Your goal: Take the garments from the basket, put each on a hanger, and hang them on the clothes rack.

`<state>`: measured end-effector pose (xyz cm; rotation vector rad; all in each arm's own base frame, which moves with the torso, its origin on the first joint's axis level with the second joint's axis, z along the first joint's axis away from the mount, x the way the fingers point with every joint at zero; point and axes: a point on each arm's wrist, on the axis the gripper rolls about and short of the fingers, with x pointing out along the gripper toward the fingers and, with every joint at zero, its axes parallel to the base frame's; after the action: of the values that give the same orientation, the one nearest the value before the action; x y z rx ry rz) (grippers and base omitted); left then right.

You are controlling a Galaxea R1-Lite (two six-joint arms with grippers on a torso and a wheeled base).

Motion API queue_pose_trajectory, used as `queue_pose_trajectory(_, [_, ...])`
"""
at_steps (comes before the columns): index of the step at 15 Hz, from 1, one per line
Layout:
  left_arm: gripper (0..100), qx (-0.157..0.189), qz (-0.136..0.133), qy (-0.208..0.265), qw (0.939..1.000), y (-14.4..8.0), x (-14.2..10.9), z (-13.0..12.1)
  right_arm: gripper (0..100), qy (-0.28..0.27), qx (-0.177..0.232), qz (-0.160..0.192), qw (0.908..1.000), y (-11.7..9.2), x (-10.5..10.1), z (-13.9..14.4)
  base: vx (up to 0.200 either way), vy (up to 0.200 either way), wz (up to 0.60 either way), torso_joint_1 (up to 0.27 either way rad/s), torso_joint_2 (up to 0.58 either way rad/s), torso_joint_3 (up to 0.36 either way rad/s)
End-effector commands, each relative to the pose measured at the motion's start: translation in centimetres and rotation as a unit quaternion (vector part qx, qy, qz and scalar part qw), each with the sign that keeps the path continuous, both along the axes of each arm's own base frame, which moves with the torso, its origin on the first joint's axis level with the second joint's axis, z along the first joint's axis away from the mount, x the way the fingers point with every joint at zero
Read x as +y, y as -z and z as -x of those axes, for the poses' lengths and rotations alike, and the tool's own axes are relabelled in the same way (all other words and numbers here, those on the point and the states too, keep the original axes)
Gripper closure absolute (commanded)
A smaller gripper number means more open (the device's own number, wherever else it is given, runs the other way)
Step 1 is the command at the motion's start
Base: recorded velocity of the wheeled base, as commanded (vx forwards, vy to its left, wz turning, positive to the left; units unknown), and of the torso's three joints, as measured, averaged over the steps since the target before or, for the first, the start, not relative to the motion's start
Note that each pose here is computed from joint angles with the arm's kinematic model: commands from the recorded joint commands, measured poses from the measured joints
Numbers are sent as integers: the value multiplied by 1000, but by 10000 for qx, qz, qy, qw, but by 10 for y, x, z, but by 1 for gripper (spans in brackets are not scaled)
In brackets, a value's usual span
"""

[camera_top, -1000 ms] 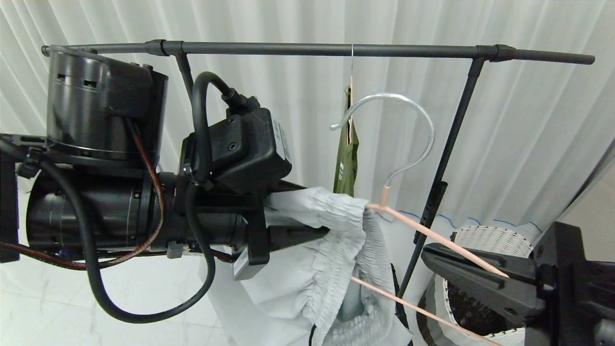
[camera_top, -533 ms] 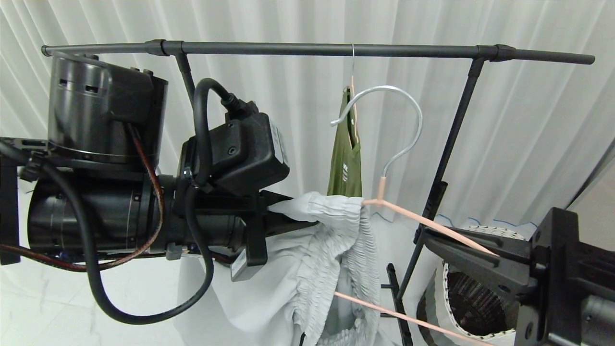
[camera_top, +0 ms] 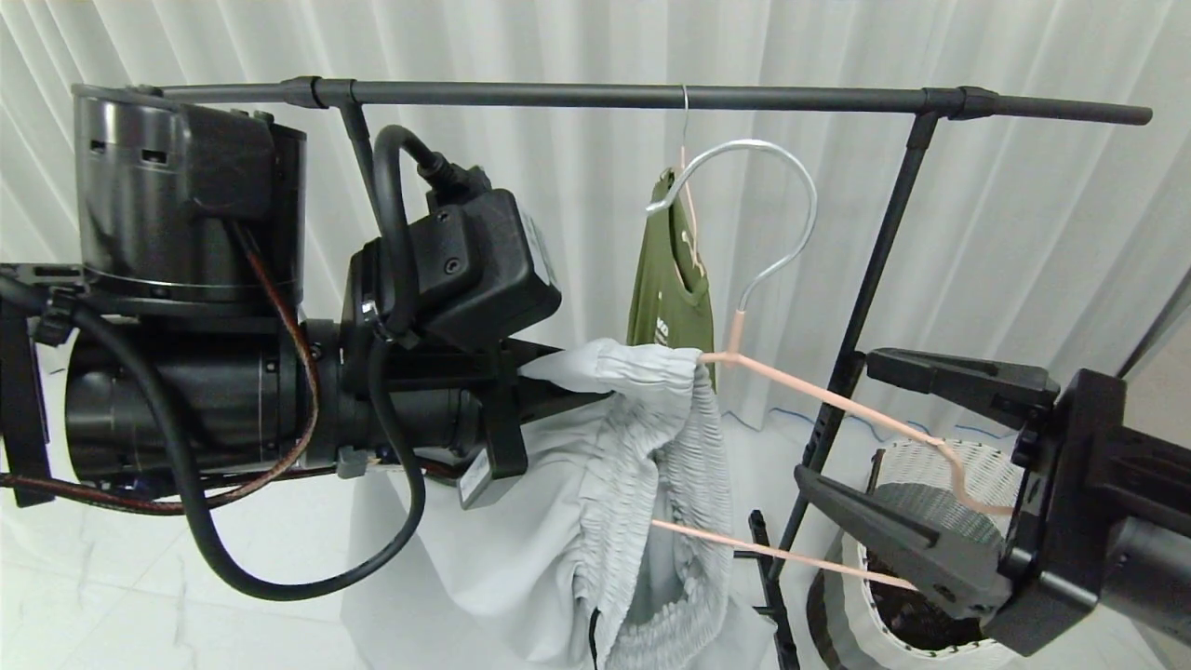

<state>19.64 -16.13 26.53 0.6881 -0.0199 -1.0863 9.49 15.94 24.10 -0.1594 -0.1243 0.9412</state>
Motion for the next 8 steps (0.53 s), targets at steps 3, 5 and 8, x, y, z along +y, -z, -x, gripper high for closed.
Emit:
queue_pose_trajectory(3, [100, -198, -212, -374, 9989, 9, 8, -7, 0, 393, -58, 65, 9992, 0, -8, -12, 0, 0, 0, 0, 0, 0])
queue_pose_trajectory(5, [100, -267, -382, -823, 9955, 12, 12, -13, 0, 531, -49, 79, 9985, 1, -12, -17, 0, 0, 0, 0, 0, 0])
queue_pose_trajectory(8, [100, -116, -7, -1218, 9925, 6, 9, -17, 0, 607, -28, 82, 9981, 2, -14, -18, 0, 0, 0, 0, 0, 0])
